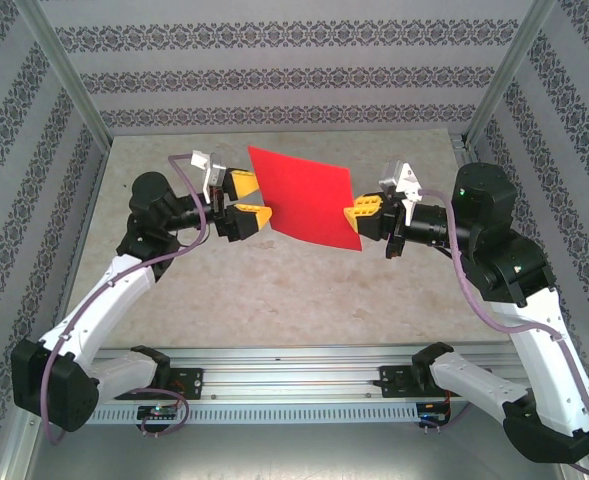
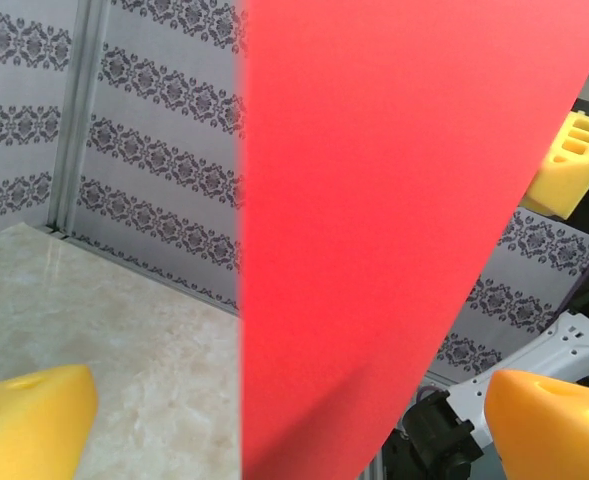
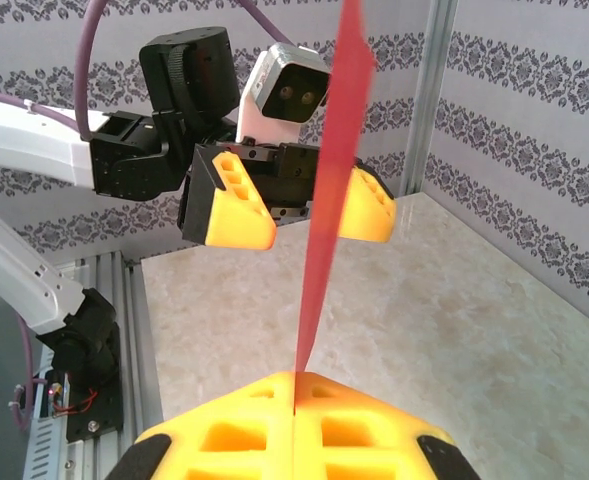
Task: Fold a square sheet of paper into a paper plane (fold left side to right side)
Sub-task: Place a square sheet of paper at the center of the table.
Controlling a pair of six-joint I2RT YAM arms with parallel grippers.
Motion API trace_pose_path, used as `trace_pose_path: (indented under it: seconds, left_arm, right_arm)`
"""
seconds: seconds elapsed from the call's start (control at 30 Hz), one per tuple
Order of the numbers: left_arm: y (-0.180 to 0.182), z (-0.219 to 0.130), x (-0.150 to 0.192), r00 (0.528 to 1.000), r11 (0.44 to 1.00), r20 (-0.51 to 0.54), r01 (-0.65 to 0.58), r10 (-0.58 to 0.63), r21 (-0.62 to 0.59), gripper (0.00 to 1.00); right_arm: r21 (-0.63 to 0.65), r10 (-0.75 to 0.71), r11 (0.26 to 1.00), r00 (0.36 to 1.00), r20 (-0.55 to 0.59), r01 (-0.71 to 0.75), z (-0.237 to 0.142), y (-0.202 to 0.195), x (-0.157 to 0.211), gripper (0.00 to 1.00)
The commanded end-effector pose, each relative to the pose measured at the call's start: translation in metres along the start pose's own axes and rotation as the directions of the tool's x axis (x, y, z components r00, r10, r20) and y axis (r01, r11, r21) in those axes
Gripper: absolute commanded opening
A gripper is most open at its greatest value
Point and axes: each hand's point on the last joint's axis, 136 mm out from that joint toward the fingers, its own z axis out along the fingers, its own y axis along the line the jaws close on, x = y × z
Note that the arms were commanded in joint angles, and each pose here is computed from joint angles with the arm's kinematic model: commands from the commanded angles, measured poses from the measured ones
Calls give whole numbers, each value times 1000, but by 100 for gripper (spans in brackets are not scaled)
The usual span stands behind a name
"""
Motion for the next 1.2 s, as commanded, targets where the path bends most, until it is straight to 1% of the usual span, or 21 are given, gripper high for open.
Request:
trace_pose_path:
  seconds: [0.0, 0.03, 0.07, 0.13, 0.23, 0.27, 0.3, 0.33, 0.43, 0.53, 0.6, 0.73, 0.8, 0.83, 0.93, 1.07, 1.17]
  left_arm:
    - [-9, 9, -4, 999, 997, -5, -49, 50, 65, 96]
    - [-10, 11, -4, 999, 996, -8, -49, 49, 74, 94]
    - [-10, 13, -3, 999, 996, -14, -42, 43, 78, 89]
    - [-9, 15, 0, 999, 997, -21, -32, 34, 74, 75]
    - [-2, 14, 5, 1000, 999, -23, -2, 3, 39, 44]
    - [1, 14, 8, 1000, 1000, -24, 15, -14, 20, 35]
    - [4, 14, 10, 999, 1000, -24, 28, -28, 7, 28]
    - [7, 13, 14, 998, 999, -26, 50, -51, -8, 23]
    - [18, 12, 27, 991, 990, -31, 128, -130, -57, 16]
    - [37, 10, 52, 966, 961, -66, 237, -248, -145, 5]
    - [53, 7, 74, 936, 923, -97, 310, -338, -230, 1]
    - [77, 1, 119, 857, 833, -133, 431, -498, -348, 0]
    - [90, -4, 144, 804, 769, -144, 477, -578, -425, 0]
    - [95, -5, 154, 781, 745, -152, 491, -606, -452, 0]
    - [112, -12, 192, 693, 651, -172, 521, -700, -551, 1]
    - [130, -14, 232, 584, 557, -191, 550, -789, -622, 4]
    - [137, -9, 251, 522, 518, -195, 593, -831, -617, 5]
  right_arm:
    - [23, -30, 999, 1000, 5, 30, 1, -2, 1, 0]
    - [34, -16, 999, 1000, 2, 16, 2, -5, 4, 0]
    - [47, -1, 999, 1000, -1, 1, 3, -9, 6, 0]
    - [83, 33, 996, 999, -3, -33, 6, -18, 12, 0]
    - [139, 103, 985, 995, 3, -102, 8, -35, 22, 0]
    - [153, 135, 979, 991, 8, -134, 8, -41, 26, 0]
    - [164, 159, 974, 987, 13, -159, 8, -46, 30, 0]
    - [180, 186, 966, 982, 14, -186, 10, -52, 36, 0]
    - [206, 282, 939, 959, 0, -276, 18, -67, 58, 0]
    - [228, 382, 902, 924, -18, -368, 30, -79, 86, 0]
    - [242, 461, 866, 886, -43, -438, 41, -86, 113, 0]
    - [264, 610, 774, 789, -68, -576, 63, -98, 168, 0]
    - [262, 679, 721, 730, -79, -642, 75, -99, 197, 0]
    - [272, 702, 699, 708, -83, -661, 79, -100, 209, 0]
    - [315, 779, 619, 616, -122, -720, 90, -100, 254, 0]
    - [365, 844, 533, 507, -173, -763, 102, -97, 302, 0]
    - [389, 873, 488, 440, -210, -781, 112, -93, 332, 0]
